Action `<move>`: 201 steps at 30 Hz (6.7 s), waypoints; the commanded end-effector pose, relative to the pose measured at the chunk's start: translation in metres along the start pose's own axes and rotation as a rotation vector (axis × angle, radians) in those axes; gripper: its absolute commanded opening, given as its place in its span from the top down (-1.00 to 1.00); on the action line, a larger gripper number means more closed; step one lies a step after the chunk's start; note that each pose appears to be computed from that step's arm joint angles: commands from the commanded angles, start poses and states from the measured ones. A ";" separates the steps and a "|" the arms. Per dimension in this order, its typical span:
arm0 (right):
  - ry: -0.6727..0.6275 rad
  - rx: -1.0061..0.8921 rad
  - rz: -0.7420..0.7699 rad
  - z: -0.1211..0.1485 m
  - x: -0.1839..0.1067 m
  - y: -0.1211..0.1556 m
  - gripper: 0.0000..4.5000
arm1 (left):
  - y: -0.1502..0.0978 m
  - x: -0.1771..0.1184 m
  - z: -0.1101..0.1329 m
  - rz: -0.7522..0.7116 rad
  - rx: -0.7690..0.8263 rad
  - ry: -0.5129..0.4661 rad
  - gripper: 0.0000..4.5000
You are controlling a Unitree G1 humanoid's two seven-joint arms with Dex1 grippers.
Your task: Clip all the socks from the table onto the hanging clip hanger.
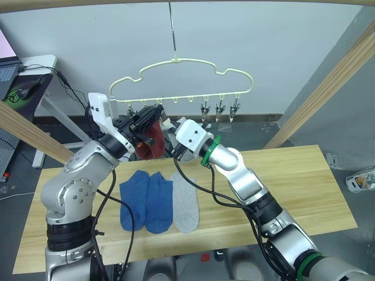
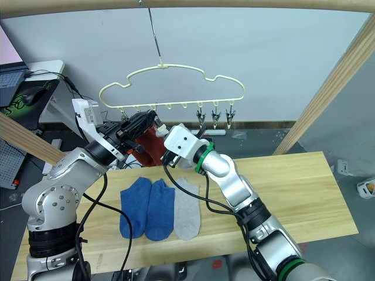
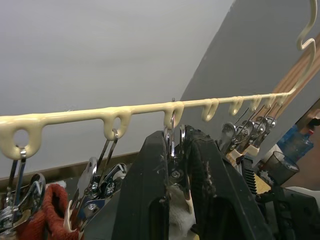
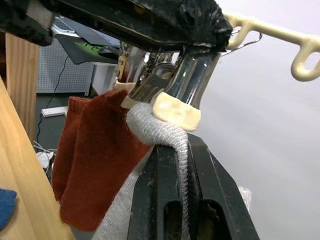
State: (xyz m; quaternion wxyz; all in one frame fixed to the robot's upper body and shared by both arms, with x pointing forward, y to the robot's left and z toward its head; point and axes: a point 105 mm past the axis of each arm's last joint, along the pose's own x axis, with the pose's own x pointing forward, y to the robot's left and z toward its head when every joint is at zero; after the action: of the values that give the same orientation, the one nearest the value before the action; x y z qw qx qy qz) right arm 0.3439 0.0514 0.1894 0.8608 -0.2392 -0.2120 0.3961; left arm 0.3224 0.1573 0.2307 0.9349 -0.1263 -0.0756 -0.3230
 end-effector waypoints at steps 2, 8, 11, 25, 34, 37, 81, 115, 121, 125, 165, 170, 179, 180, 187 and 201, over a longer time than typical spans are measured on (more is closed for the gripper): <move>-0.096 0.004 -0.043 0.026 0.006 -0.010 1.00 | -0.011 -0.003 0.009 -0.044 0.016 -0.025 0.90; -0.119 0.188 -0.067 0.033 0.010 -0.012 1.00 | -0.010 -0.004 0.008 -0.036 0.013 -0.024 0.90; -0.111 0.272 -0.043 0.032 0.010 -0.007 1.00 | -0.008 -0.003 0.010 -0.029 0.012 -0.031 0.90; -0.044 0.329 -0.021 0.016 -0.006 0.022 1.00 | -0.008 0.000 0.012 -0.026 -0.009 -0.044 0.93; -0.063 0.363 -0.141 0.019 -0.005 0.009 1.00 | -0.005 -0.001 0.013 -0.014 -0.009 -0.049 0.93; -0.068 0.374 -0.157 0.020 -0.005 0.010 1.00 | -0.004 0.000 0.013 -0.010 -0.010 -0.052 0.93; -0.139 0.452 -0.085 0.041 0.022 0.017 1.00 | -0.006 -0.008 0.003 -0.020 -0.011 -0.011 -0.44; 0.168 0.395 -0.187 0.004 -0.092 -0.021 0.07 | -0.025 -0.042 -0.030 -0.312 0.335 0.235 -0.46; 0.186 0.432 -0.265 -0.001 -0.087 -0.029 0.63 | -0.025 -0.036 -0.024 -0.342 0.354 0.220 -0.46; 0.207 0.456 -0.329 -0.007 -0.080 -0.036 0.63 | -0.029 -0.035 -0.022 -0.376 0.348 0.222 -0.46; 0.127 0.490 -0.470 -0.005 -0.036 -0.062 -0.10 | -0.033 -0.020 -0.019 -0.379 0.372 0.218 -0.46; 0.104 0.501 -0.470 0.000 -0.033 -0.064 -0.10 | -0.032 -0.021 -0.021 -0.376 0.368 0.221 -0.46; 0.090 0.507 -0.457 0.001 -0.024 -0.061 -0.10 | -0.032 -0.022 -0.022 -0.372 0.365 0.223 -0.46; 0.089 0.505 -0.457 0.001 -0.024 -0.062 -0.10 | -0.032 -0.022 -0.022 -0.371 0.365 0.223 -0.46; 0.068 0.494 -0.464 0.002 -0.021 -0.066 -0.10 | -0.032 -0.022 -0.022 -0.369 0.363 0.224 -0.46; 0.056 0.489 -0.460 0.003 -0.018 -0.066 -0.10 | -0.033 -0.021 -0.022 -0.368 0.362 0.227 -0.46</move>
State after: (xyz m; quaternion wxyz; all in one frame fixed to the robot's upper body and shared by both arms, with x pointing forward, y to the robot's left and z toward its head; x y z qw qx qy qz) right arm 0.3730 -0.0013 0.2071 0.9691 0.0090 -0.0993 0.2255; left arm 0.2907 0.1420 0.2051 0.8748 0.0907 -0.0346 -0.4747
